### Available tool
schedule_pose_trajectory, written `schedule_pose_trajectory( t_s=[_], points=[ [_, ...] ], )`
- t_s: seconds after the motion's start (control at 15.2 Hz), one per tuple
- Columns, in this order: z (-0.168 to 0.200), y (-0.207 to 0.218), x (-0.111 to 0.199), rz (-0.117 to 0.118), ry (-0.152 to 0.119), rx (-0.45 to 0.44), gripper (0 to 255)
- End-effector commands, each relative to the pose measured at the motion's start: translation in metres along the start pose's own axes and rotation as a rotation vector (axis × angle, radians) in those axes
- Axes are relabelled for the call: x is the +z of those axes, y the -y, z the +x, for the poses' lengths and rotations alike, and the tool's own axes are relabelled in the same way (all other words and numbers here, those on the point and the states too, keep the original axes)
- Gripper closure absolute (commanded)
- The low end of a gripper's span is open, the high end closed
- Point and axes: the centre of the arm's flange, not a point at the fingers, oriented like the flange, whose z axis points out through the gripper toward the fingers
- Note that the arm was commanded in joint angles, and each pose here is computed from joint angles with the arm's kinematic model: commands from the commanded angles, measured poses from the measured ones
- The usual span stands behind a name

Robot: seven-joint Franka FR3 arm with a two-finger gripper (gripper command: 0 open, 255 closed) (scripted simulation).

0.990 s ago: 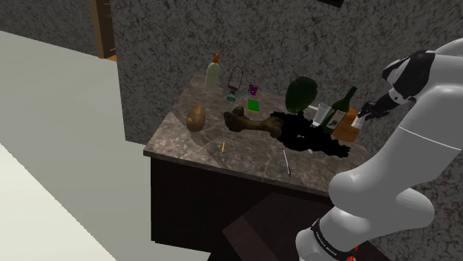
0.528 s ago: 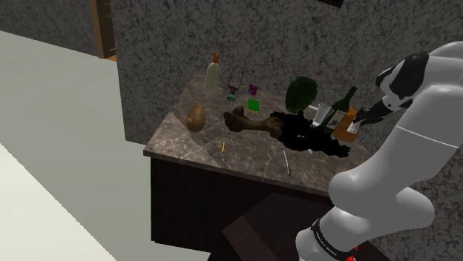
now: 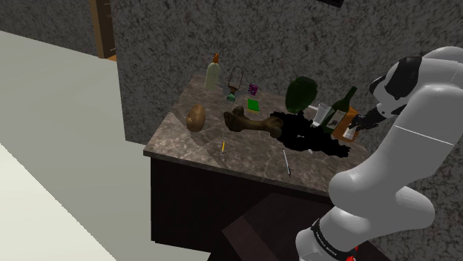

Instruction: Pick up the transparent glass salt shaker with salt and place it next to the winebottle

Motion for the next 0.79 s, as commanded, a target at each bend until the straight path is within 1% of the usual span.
schedule_pose_trajectory(
  t_s=[0.0, 0.46, 0.73],
  points=[
    [-0.005, -0.001, 0.011, 0.0, 0.0, 0.0, 255],
    [-0.017, -0.005, 0.045, 0.0, 0.0, 0.0, 255],
    [-0.017, -0.005, 0.045, 0.0, 0.0, 0.0, 255]
  ],
)
